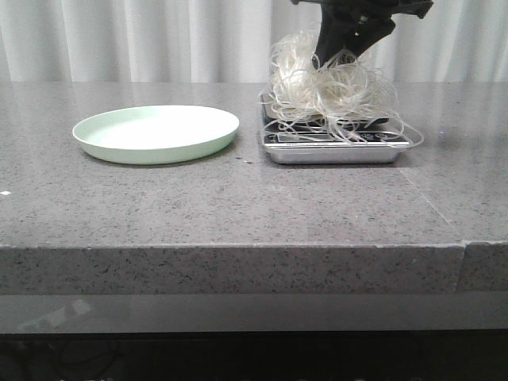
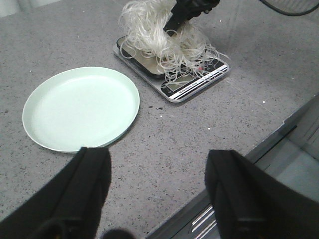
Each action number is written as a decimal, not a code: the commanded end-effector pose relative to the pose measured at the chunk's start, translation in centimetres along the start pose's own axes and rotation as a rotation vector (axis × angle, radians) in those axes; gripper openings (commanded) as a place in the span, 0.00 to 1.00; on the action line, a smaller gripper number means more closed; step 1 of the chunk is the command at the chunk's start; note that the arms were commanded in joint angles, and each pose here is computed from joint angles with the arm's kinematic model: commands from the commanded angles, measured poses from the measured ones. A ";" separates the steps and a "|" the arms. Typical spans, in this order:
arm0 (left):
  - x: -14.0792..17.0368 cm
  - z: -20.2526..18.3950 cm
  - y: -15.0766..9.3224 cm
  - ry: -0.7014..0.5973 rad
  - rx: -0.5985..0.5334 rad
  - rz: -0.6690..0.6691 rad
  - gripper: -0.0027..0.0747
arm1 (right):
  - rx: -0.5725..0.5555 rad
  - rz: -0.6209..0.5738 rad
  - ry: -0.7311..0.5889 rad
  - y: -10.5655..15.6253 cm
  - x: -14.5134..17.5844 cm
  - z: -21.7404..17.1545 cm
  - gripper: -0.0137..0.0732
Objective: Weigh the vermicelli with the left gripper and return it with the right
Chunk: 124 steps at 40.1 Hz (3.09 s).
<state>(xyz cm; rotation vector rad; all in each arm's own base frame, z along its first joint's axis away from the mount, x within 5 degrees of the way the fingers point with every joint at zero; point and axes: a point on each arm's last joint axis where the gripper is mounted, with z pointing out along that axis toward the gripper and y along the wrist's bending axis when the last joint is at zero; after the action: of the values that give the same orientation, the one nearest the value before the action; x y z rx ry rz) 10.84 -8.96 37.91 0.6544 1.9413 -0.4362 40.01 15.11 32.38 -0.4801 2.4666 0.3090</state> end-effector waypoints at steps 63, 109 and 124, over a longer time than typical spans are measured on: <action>-1.4 -0.5 -0.2 -0.100 0.015 -0.004 0.68 | -0.209 -0.271 -0.352 15.3 -4.3 0.4 0.70; -1.4 -0.5 -0.2 -0.100 0.015 -0.004 0.68 | -0.086 -0.243 -0.454 7.2 13.7 -24.2 0.71; -1.4 -0.5 -0.2 -0.100 0.015 -0.004 0.68 | -0.080 -0.218 -0.512 4.7 24.2 -26.0 0.71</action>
<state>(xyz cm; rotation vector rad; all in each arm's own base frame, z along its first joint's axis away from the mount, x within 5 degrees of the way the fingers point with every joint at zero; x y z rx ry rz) 10.84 -8.96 37.91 0.6544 1.9413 -0.4362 7.30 5.26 38.63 -0.6503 1.9900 0.3817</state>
